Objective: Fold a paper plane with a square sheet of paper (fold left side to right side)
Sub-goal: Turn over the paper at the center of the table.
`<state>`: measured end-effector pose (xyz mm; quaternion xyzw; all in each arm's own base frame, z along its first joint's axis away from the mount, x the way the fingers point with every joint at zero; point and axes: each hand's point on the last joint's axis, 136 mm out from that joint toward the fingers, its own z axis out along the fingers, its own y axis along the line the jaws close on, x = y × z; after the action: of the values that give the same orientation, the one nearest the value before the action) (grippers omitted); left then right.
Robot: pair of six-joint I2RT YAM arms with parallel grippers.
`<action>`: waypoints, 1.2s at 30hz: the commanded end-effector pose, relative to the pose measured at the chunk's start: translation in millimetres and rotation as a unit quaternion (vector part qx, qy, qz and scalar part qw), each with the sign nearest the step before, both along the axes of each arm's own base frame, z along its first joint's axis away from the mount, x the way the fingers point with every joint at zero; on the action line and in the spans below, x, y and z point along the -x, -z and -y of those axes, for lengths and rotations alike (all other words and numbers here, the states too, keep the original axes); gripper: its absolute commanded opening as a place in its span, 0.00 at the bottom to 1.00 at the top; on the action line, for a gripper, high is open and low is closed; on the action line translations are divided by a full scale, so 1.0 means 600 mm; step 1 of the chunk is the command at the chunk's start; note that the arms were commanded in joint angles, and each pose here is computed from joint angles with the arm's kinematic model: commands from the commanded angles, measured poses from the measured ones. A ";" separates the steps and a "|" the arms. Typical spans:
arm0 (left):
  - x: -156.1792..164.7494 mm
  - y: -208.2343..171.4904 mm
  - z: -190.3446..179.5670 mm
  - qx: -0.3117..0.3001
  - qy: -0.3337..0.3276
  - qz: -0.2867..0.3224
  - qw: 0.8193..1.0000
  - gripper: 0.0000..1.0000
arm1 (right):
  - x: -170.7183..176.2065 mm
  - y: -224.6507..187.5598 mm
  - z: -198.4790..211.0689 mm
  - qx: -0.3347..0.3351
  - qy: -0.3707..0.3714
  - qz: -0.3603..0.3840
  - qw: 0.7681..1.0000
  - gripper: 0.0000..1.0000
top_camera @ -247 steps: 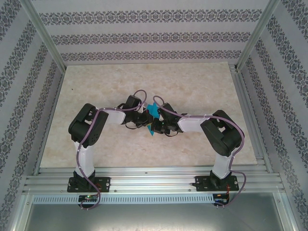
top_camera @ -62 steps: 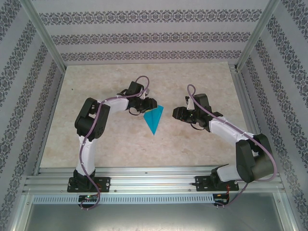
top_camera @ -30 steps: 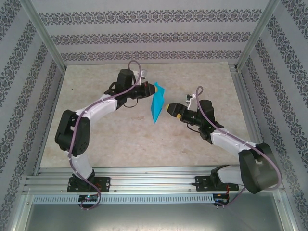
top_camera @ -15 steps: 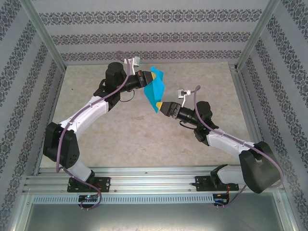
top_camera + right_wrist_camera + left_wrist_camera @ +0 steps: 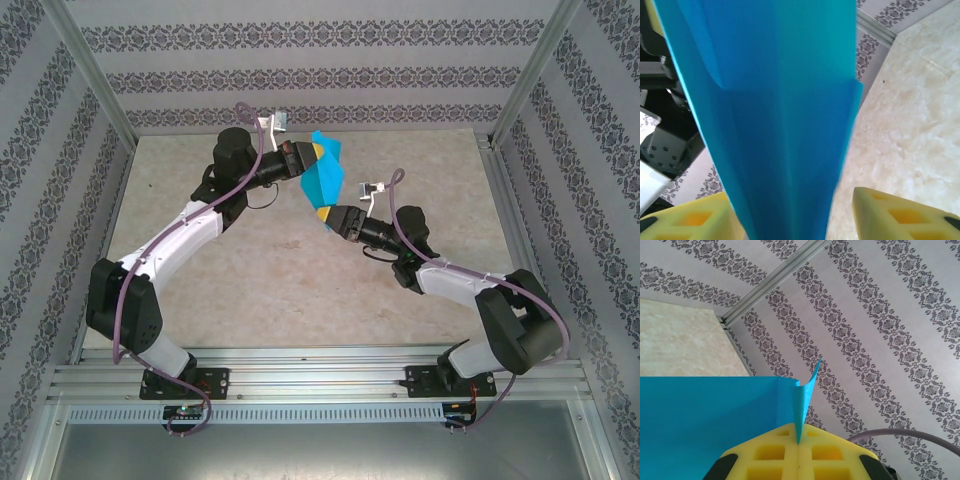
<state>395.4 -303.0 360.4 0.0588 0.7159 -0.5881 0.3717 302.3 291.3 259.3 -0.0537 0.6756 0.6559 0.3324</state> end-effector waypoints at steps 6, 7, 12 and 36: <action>0.008 -0.019 -0.010 0.010 -0.001 0.018 1.000 0.04 | 0.008 -0.033 -0.006 -0.024 -0.018 0.034 0.999 0.33; 0.008 -0.018 -0.010 0.009 -0.001 0.017 1.000 0.05 | 0.008 -0.033 -0.005 -0.025 -0.016 0.034 0.999 0.30; 0.006 -0.016 -0.017 0.006 -0.002 0.015 1.000 0.13 | 0.007 -0.029 -0.003 -0.015 -0.012 0.033 0.999 0.13; 0.140 0.035 -0.429 -0.297 -0.425 -0.008 0.855 0.77 | -0.005 0.160 0.175 0.836 0.206 0.061 0.504 0.00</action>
<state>317.6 -82.6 386.3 -0.1043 0.7733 -0.2436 0.5760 311.7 242.7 165.1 -0.1416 0.9271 -0.0665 0.3405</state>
